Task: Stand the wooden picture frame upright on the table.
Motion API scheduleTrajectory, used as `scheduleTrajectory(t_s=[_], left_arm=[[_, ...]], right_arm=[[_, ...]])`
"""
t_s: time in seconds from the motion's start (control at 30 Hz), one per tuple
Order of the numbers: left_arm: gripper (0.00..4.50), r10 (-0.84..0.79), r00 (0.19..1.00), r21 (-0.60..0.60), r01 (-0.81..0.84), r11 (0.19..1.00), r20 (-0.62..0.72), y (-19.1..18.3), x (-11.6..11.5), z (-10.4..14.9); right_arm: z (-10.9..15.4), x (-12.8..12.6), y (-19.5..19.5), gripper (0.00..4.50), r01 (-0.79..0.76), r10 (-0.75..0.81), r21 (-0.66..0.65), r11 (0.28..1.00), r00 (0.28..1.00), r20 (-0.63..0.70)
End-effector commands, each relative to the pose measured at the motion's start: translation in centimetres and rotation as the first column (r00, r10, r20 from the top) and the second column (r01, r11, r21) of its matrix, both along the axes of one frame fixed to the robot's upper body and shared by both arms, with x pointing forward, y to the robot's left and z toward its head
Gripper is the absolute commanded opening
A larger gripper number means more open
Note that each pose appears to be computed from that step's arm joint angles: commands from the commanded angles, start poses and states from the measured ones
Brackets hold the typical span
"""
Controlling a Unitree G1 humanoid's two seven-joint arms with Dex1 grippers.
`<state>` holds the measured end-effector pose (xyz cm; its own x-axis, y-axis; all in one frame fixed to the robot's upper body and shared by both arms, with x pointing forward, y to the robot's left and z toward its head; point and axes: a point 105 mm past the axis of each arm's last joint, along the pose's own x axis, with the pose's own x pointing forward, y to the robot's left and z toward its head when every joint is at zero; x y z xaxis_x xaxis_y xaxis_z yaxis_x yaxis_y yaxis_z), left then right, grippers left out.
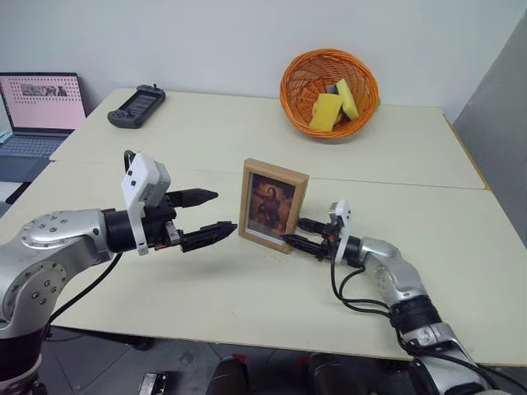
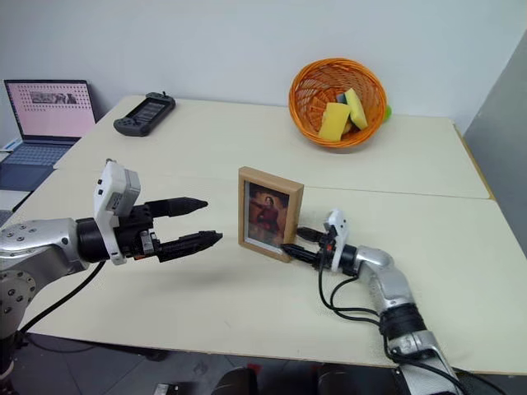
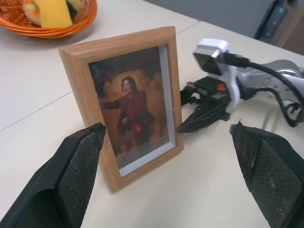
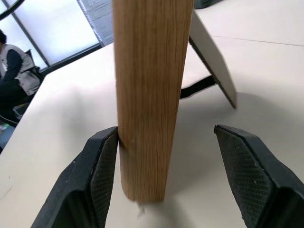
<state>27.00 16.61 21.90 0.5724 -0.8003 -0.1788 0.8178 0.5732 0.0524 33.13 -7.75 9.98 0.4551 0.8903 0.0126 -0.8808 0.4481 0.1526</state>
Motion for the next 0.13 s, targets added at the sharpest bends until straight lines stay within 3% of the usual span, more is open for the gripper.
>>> scheduleTrajectory(t_s=[0.03, 0.13], left_arm=[[4.5, 0.034, 0.999, -0.03, -0.033, 0.999, 0.039, -0.07, 0.23, 0.89], [4.5, 0.064, 0.997, -0.012, -0.064, 0.998, 0.052, -0.04, 0.67, 0.59]], right_arm=[[2.16, -0.86, -2.1, 3.37, 0.073, -0.074, 0.045, 0.996, 0.997, 0.014], [2.13, -1.74, -2.92, 3.37, 0.109, -0.109, 0.048, 0.993, 0.994, -0.007]])
